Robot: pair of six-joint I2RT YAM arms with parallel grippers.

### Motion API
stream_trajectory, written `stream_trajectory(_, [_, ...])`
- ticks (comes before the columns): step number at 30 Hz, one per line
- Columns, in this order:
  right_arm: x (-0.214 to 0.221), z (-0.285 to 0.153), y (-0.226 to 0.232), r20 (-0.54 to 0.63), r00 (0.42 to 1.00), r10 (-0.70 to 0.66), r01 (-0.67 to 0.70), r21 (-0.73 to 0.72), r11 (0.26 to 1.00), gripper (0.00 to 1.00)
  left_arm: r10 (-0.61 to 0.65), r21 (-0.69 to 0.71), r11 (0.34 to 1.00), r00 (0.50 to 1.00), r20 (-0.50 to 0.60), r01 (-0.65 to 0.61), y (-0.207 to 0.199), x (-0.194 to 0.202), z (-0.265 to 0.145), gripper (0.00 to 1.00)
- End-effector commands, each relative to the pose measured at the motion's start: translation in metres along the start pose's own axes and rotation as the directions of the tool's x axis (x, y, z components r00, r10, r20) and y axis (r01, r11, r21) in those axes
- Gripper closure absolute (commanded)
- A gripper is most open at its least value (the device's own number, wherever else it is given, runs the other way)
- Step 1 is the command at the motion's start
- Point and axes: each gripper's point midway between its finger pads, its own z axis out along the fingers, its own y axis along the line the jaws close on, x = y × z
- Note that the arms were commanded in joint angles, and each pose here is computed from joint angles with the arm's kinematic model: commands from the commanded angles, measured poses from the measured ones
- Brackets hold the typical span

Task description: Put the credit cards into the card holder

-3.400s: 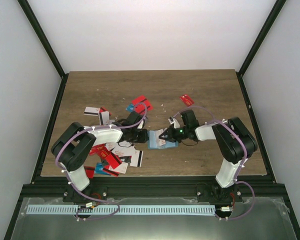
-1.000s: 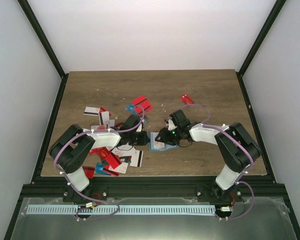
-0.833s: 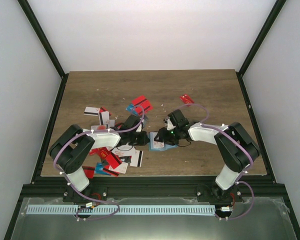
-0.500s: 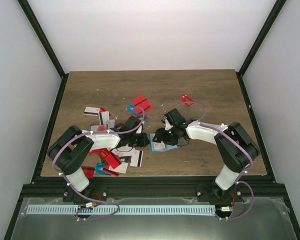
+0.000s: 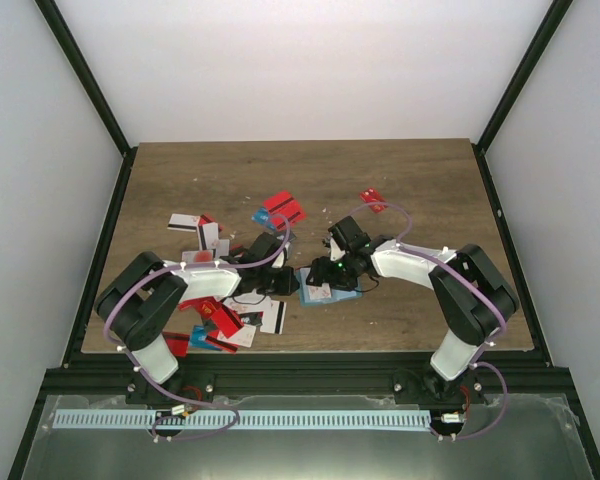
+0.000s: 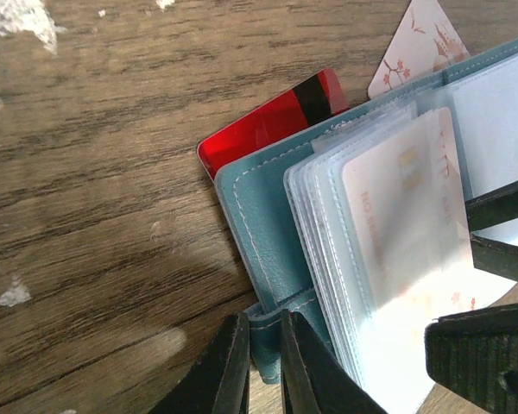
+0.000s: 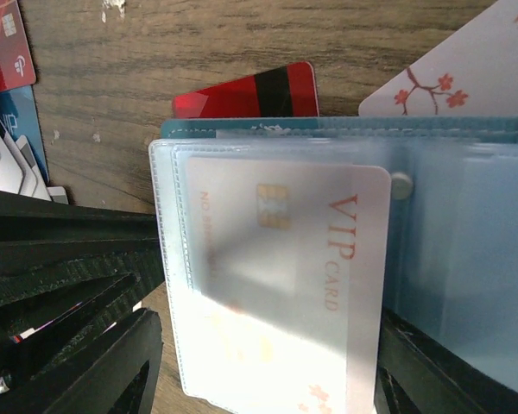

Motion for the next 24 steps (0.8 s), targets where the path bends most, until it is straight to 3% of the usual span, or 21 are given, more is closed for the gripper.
stream_trajectory(1, [-0.001,0.002,0.011,-0.01,1.0,-0.028,0.028,-0.018,0.999,0.34,-0.013,-0.048,0.999,0.997,-0.078,0.009,0.014,0.024,0.001,0.87])
stream_trajectory(16, [0.006,0.014,0.024,-0.041,0.998,-0.042,0.043,0.02,0.999,0.33,-0.005,-0.03,1.0,0.997,-0.076,0.003,0.005,0.023,-0.004,0.87])
stream_trajectory(24, [0.001,-0.007,0.024,-0.002,0.997,-0.08,0.08,0.064,0.995,0.26,0.008,-0.053,0.999,0.999,-0.032,-0.009,0.004,0.016,-0.018,0.83])
